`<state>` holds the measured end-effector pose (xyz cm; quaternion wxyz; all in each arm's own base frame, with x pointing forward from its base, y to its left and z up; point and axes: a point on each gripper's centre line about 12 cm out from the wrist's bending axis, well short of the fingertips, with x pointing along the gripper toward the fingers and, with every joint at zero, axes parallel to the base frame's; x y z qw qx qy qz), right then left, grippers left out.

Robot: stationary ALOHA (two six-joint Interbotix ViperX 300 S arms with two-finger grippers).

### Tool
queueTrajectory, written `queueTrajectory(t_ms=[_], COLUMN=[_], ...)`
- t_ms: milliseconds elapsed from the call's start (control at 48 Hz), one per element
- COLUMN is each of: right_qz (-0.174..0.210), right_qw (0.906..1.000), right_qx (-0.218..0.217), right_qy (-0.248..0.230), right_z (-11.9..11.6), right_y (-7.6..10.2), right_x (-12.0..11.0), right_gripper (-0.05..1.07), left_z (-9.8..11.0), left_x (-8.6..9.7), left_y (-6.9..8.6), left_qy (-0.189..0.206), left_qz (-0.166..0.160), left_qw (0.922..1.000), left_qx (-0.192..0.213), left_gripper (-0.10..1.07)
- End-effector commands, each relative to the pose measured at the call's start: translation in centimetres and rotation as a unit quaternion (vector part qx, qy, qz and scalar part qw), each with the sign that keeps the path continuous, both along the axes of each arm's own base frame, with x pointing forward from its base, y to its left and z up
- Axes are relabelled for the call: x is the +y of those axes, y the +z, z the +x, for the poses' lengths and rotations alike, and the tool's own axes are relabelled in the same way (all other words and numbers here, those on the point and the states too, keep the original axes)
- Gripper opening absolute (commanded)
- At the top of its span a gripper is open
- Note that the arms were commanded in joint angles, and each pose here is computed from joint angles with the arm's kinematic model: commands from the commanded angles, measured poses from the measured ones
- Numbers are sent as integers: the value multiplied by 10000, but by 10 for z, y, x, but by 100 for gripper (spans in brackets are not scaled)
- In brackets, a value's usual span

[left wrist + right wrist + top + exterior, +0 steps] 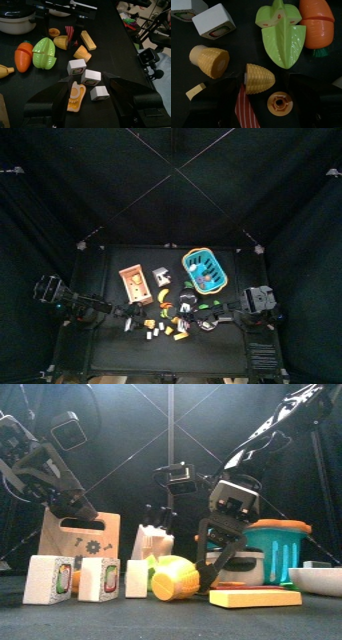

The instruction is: Grab corn top

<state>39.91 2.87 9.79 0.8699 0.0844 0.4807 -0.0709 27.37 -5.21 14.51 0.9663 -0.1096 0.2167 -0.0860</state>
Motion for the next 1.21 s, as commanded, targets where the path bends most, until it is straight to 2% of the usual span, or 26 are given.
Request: queueTrajectory(t_ms=[0, 167, 250, 500, 604, 875, 1188], right_qz=[12, 16, 19, 17, 14, 11, 17], right_qw=[9998, 9998, 9998, 9998, 9997, 9993, 9991], right_qx=[-196, -204, -211, -212, -237, -381, -434], right_qy=[10, -4, 5, 3, -3, -22, -22], right_z=[5, 6, 6, 6, 6, 6, 6], right_y=[12, 13, 13, 13, 16, 32, 37], right_x=[-1, -1, 0, 0, -1, -1, -1], right_gripper=[94, 94, 90, 64, 58, 57, 57], left_z=[4, 3, 3, 3, 3, 3, 3], left_x=[0, 0, 0, 0, 0, 0, 0], left_y=[4, 4, 4, 3, 4, 3, 3], left_qy=[11, 11, 11, 11, 11, 11, 20], left_qz=[-22, -21, -21, -20, -21, -20, -31], left_qw=[10000, 10000, 10000, 10000, 10000, 10000, 10000], left_qx=[-89, -82, -82, -74, -82, -74, -72], left_gripper=[87, 87, 87, 87, 87, 87, 87])
